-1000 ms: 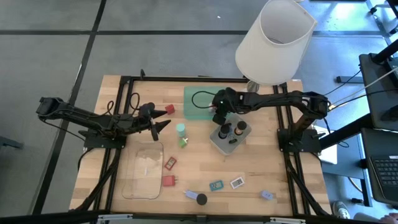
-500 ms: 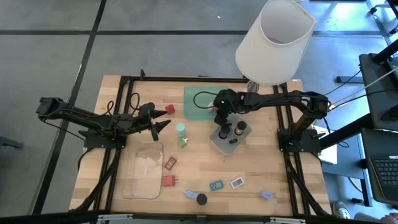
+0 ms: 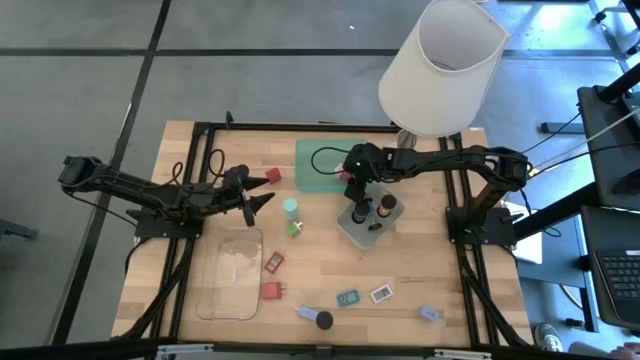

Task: Pick & Place Office items
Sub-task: Put the right light violet charger adapter into the green bin, then put the blue digital clock into the transparent bin

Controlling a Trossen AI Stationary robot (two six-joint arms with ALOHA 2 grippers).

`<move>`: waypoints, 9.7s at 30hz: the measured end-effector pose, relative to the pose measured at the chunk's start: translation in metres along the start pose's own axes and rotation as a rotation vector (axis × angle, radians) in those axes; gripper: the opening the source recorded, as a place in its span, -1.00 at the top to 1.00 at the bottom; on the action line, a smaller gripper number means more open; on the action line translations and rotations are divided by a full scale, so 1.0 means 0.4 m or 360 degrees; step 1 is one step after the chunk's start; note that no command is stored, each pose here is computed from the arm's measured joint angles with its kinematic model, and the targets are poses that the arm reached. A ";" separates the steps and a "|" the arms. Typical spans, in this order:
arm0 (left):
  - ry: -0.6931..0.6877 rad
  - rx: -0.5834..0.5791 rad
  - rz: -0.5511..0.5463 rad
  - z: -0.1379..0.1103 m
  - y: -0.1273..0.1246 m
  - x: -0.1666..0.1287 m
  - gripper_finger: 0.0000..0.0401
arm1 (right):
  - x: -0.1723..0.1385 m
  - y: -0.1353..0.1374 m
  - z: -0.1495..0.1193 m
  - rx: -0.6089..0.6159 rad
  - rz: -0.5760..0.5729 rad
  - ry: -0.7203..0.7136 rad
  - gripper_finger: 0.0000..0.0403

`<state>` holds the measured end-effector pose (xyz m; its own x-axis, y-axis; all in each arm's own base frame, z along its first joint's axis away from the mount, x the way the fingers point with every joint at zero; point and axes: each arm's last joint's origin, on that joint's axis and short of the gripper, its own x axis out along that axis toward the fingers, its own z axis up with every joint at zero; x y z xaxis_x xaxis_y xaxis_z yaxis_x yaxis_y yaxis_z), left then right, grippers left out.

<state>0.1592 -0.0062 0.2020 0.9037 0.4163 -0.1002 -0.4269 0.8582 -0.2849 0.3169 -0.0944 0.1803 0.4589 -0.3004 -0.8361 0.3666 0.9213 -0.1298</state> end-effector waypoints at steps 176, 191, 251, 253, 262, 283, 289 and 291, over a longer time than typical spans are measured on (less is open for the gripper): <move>-0.0247 0.0099 0.0391 0.028 0.012 -0.004 -0.25 | 0.062 -0.108 0.173 -0.0101 -0.0298 0.0244 0.33; -0.0247 0.0101 0.0391 0.028 0.012 -0.004 -0.25 | 0.080 -0.116 0.164 0.0059 -0.0099 0.0269 0.33; -0.0246 0.0101 0.0391 0.028 0.012 -0.004 -0.25 | 0.058 -0.123 0.167 0.0169 -0.0212 0.0381 -0.18; -0.0247 0.0101 0.0391 0.028 0.012 -0.004 -0.25 | 0.027 -0.129 0.184 0.0199 -0.0239 0.0436 -0.20; -0.0222 0.0109 0.0378 0.024 0.012 -0.003 -0.25 | -0.126 -0.060 0.234 0.0116 -0.0207 0.0701 -0.12; -0.0129 -0.0009 0.0160 0.014 0.004 -0.001 -0.25 | -0.391 0.416 -0.036 -0.0630 0.0189 0.0489 -0.05; -0.0132 -0.0022 0.0158 0.014 0.004 -0.001 -0.25 | -0.352 0.527 -0.154 -0.0708 0.0467 0.0142 -0.05; -0.0131 -0.0025 0.0158 0.014 0.004 -0.001 -0.25 | -0.334 0.551 -0.176 -0.0710 0.0555 0.0045 -0.05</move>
<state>0.1580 -0.0031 0.2071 0.8509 0.5230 -0.0500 -0.5132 0.8069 -0.2925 0.2796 0.1662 0.2257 0.4673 0.0417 -0.8831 -0.1834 0.9817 -0.0507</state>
